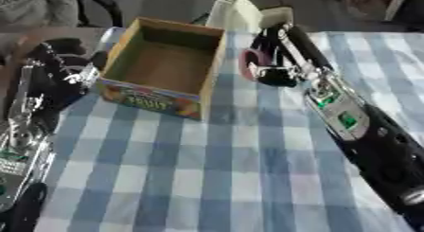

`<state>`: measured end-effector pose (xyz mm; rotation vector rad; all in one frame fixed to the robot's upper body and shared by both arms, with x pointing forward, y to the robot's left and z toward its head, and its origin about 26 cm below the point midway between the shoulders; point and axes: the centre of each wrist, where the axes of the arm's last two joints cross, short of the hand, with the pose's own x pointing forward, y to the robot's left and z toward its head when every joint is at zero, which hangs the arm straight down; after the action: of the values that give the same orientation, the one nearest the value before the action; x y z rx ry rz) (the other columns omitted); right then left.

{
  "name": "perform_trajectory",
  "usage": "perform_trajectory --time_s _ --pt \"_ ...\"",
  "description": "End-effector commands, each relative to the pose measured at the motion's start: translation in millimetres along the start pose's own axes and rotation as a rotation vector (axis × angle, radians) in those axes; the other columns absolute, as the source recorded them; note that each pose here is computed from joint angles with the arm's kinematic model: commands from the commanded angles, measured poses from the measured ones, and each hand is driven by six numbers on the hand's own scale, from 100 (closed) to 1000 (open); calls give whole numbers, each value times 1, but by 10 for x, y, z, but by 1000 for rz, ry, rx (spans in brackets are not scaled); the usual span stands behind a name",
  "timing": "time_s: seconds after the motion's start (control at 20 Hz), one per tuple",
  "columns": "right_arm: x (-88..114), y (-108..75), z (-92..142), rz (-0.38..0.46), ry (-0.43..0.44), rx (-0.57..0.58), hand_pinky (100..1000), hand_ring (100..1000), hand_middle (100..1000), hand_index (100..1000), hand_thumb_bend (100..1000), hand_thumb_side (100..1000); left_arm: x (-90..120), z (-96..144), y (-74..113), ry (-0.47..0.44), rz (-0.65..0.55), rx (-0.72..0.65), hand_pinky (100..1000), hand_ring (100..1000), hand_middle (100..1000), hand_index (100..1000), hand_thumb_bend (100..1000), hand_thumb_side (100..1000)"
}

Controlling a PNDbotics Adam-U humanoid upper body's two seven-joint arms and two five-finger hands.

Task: Pick up objects on the table and place them in the box.

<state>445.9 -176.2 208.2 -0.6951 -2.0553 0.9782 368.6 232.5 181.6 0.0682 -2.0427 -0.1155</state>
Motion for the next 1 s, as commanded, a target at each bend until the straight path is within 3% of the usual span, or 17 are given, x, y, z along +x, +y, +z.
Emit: perform_trajectory --time_s 0.05,0.4,0.85,0.95,1.0 --pt "26 -233 -136 31 -11 -68 257 403 415 468 100 100 152 -56 -52 -55 13 -27 525 591 575 667 569 185" --pt "23 -309 -300 60 -9 -99 281 420 429 486 100 100 304 -104 -234 -115 65 -74 528 593 576 667 570 187" --pt "-94 17 -409 66 58 -61 330 450 454 514 100 100 450 -120 -413 -162 116 -144 529 595 576 667 571 188" --pt "-78 83 -432 73 51 -57 389 477 480 545 100 100 466 -120 -432 -166 122 -154 529 595 576 667 571 189" --pt "-62 107 -445 84 42 -54 461 538 526 596 192 100 473 -119 -437 -168 124 -157 529 595 576 667 572 189"
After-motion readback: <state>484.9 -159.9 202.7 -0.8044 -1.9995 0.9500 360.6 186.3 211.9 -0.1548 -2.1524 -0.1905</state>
